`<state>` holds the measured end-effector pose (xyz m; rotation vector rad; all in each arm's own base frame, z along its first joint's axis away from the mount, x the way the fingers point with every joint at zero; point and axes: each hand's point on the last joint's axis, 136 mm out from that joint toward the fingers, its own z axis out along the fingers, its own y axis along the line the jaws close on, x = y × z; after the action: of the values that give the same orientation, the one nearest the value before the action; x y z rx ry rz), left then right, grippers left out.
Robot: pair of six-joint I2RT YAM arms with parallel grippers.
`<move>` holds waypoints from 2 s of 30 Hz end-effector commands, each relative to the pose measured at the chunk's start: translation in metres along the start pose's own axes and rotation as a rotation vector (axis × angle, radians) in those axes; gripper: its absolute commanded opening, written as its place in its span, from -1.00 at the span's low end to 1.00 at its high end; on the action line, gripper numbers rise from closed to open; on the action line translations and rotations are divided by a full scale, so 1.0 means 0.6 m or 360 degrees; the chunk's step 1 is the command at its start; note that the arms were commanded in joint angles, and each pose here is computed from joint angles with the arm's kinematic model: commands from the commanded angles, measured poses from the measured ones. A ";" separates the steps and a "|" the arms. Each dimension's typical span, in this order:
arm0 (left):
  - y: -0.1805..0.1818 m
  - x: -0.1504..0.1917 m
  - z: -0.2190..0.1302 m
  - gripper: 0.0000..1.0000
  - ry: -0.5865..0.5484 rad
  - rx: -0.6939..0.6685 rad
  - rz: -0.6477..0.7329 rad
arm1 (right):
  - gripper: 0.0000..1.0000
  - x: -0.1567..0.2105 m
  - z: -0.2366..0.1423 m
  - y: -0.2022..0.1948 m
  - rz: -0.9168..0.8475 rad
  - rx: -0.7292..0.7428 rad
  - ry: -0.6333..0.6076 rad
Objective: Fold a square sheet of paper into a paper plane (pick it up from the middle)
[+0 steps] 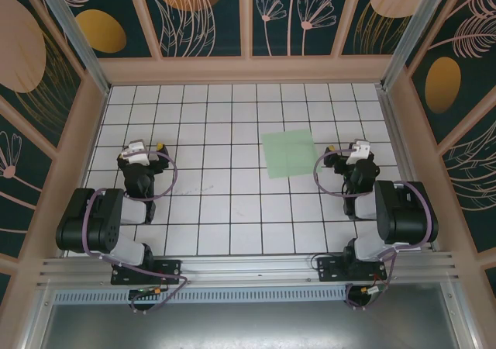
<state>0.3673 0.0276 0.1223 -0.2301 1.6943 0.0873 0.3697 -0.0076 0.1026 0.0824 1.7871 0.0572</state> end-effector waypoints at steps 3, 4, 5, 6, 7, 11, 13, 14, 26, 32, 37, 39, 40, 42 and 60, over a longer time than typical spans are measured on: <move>0.000 -0.027 0.005 0.98 -0.0095 0.0002 -0.0001 | 0.98 -0.031 0.007 0.002 0.0040 -0.0023 -0.0104; 0.000 -0.027 0.005 0.98 -0.0095 0.0004 -0.0001 | 0.98 -0.031 0.007 0.002 0.0039 -0.0023 -0.0103; -0.001 -0.028 0.005 0.98 -0.0097 0.0004 -0.0001 | 0.98 -0.030 0.007 0.002 0.0039 -0.0023 -0.0103; -0.001 -0.028 0.005 0.98 -0.0098 0.0005 -0.0001 | 0.98 -0.031 0.007 0.002 0.0040 -0.0023 -0.0104; -0.001 -0.028 0.005 0.98 -0.0097 0.0005 -0.0001 | 0.98 -0.032 0.007 0.002 0.0039 -0.0024 -0.0107; -0.001 -0.027 0.005 0.98 -0.0096 0.0004 0.0000 | 0.98 -0.031 0.007 0.002 0.0040 -0.0023 -0.0106; 0.000 -0.028 0.005 0.97 -0.0097 0.0003 -0.0001 | 0.98 -0.032 0.007 0.003 0.0040 -0.0026 -0.0107; 0.000 -0.027 0.005 0.98 -0.0096 0.0004 0.0000 | 0.98 -0.032 0.007 0.002 0.0039 -0.0024 -0.0108; 0.003 -0.029 0.003 0.97 -0.0108 -0.0012 -0.0006 | 0.98 -0.033 0.008 0.002 0.0038 -0.0018 -0.0105; 0.020 -0.065 -0.006 0.97 -0.0114 -0.0117 -0.0055 | 0.98 -0.079 0.019 -0.001 0.0018 0.0133 -0.0036; 0.028 -0.090 -0.004 0.97 0.0037 -0.0201 -0.0222 | 0.98 -0.113 0.037 0.026 0.0282 0.0189 0.0179; 0.018 -0.096 0.000 0.97 0.0172 -0.0187 -0.0328 | 0.98 -0.114 0.046 0.062 0.0397 0.0105 0.0315; 0.017 -0.099 -0.001 0.98 0.0223 -0.0199 -0.0397 | 0.98 -0.110 0.049 0.081 0.0432 0.0052 0.0375; 0.005 -0.099 -0.003 0.97 0.0332 -0.0172 -0.0497 | 0.98 -0.110 0.054 0.123 0.0510 -0.0053 0.0453; -0.106 -0.045 -0.023 0.97 0.0799 0.0316 -0.0841 | 0.78 0.065 0.112 0.307 0.0789 -0.0145 0.1277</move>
<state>0.3677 -0.0233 0.1540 -0.5888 2.0339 -0.4862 0.4347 0.1683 0.0673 0.4586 2.4636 0.5822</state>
